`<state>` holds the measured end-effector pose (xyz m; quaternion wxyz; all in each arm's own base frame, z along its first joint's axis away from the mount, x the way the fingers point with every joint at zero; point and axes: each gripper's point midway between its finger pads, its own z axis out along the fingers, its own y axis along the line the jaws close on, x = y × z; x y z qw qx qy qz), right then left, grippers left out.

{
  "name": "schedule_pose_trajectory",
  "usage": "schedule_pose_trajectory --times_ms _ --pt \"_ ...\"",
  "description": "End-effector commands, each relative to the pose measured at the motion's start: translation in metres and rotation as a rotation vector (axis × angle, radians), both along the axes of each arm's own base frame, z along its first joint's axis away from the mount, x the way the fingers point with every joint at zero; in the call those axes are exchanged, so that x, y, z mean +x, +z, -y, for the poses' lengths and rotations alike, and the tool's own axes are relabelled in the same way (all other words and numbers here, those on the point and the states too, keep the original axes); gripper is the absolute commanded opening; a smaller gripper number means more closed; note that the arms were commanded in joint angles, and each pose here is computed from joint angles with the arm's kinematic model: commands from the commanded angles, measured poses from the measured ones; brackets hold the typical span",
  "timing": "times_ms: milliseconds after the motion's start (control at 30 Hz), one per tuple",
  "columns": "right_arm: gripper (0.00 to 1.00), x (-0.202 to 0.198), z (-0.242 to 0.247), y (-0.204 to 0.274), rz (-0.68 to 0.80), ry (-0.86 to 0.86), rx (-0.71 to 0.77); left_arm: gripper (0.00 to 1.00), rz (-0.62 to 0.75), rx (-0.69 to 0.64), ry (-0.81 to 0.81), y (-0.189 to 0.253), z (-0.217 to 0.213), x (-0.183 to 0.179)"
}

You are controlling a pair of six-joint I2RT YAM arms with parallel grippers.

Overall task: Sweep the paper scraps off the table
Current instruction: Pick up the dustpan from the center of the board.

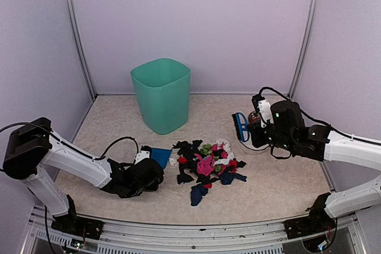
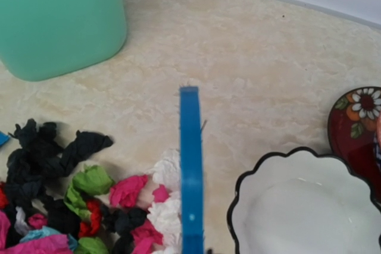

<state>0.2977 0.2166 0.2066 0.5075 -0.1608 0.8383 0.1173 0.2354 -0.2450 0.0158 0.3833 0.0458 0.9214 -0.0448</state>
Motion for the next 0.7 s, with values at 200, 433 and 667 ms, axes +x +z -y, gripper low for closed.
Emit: schedule_pose_trajectory --times_ms 200,433,667 --pt "0.00 0.001 0.004 0.002 -0.016 -0.016 0.006 0.40 0.000 0.052 0.021 -0.026 -0.010 -0.003" --pt "0.00 0.003 0.000 0.000 -0.026 -0.012 0.011 0.17 0.010 0.079 0.042 -0.027 -0.017 -0.008" --pt "0.00 0.006 -0.007 0.003 -0.026 0.002 0.019 0.00 0.041 0.069 0.048 -0.006 -0.018 -0.011"
